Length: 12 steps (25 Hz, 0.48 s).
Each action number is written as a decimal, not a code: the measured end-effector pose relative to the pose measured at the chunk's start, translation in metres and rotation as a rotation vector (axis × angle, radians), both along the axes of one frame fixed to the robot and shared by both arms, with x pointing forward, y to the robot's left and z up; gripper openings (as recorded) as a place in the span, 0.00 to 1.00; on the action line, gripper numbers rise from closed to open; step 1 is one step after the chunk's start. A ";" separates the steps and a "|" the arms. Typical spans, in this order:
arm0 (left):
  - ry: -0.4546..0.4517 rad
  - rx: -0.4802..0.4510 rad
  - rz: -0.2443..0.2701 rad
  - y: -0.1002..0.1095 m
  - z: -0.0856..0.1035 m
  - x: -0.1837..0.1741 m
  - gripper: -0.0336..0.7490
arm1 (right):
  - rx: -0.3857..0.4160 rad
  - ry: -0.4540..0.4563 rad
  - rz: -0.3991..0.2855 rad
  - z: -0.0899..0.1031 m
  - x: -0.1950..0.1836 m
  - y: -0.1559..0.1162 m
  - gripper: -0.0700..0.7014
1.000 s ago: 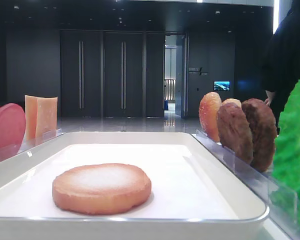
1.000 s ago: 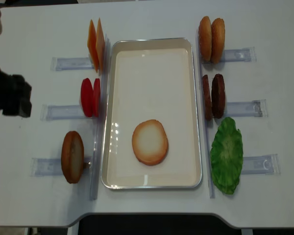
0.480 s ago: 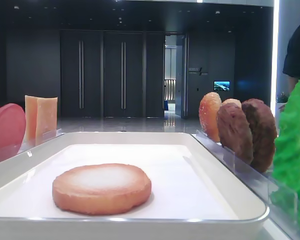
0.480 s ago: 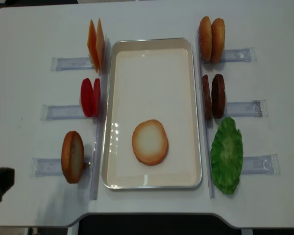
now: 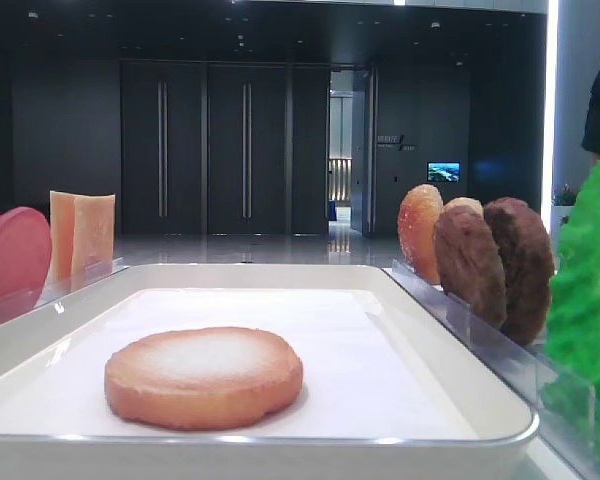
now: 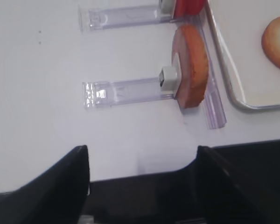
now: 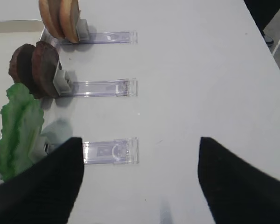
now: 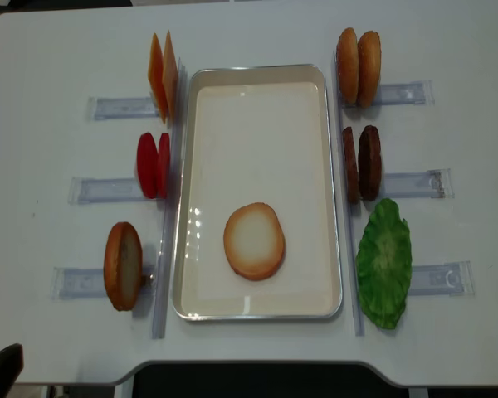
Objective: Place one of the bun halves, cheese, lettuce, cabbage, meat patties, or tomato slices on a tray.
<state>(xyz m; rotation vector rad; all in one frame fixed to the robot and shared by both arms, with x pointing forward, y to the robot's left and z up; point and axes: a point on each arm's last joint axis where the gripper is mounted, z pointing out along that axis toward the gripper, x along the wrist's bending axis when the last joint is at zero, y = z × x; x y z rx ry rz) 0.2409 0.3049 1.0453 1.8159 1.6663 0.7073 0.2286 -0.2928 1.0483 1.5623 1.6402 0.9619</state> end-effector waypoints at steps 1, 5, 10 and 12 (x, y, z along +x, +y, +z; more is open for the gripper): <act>-0.023 -0.005 -0.002 0.000 0.000 -0.003 0.73 | 0.000 0.000 0.000 0.000 0.000 0.000 0.73; -0.138 -0.024 -0.007 0.001 -0.001 -0.013 0.73 | 0.000 0.000 0.000 0.000 0.000 0.000 0.73; -0.217 -0.047 -0.018 -0.001 -0.003 -0.011 0.73 | 0.000 0.000 0.000 0.000 0.000 0.000 0.73; -0.224 -0.050 -0.022 -0.001 -0.004 -0.009 0.73 | 0.000 0.000 0.000 0.000 0.000 0.000 0.73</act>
